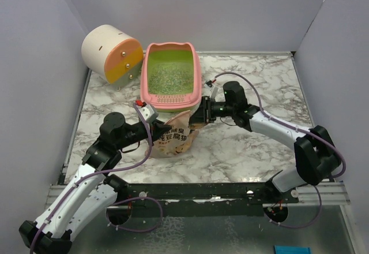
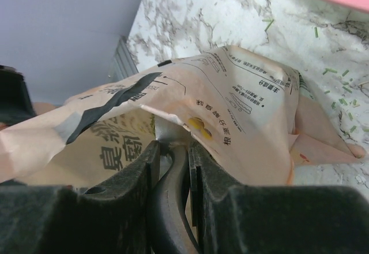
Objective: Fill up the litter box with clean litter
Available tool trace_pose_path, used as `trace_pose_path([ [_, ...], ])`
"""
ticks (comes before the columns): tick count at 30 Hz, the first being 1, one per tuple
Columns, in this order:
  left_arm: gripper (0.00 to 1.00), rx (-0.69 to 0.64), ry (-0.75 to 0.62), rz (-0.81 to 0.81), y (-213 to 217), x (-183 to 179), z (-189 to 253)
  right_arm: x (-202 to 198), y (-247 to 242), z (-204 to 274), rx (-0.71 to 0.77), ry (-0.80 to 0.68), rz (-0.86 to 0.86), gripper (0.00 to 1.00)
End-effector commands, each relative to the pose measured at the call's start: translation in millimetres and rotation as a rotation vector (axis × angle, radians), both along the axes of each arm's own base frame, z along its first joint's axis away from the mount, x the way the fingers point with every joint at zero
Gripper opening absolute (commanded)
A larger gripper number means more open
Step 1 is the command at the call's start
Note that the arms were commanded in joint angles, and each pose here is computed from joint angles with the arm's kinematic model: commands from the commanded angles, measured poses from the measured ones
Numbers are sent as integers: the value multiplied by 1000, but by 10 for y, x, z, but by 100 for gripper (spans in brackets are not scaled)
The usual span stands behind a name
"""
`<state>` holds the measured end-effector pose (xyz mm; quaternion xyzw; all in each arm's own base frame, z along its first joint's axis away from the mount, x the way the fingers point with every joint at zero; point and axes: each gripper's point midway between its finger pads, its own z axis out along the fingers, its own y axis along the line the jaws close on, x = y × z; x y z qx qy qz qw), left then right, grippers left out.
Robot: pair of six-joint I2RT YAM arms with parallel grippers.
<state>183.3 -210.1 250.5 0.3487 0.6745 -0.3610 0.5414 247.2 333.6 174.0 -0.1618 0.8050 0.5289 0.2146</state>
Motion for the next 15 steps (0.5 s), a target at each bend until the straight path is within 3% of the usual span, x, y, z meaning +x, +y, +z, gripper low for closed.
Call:
trace_pose_path([
  [1, 0, -37, -88, 19, 23, 35, 278, 11, -121, 360, 137, 4, 9, 1],
  [15, 0, -30, -88, 26, 49, 19, 256, 287, -754, 374, 231, 69, -118, 1],
])
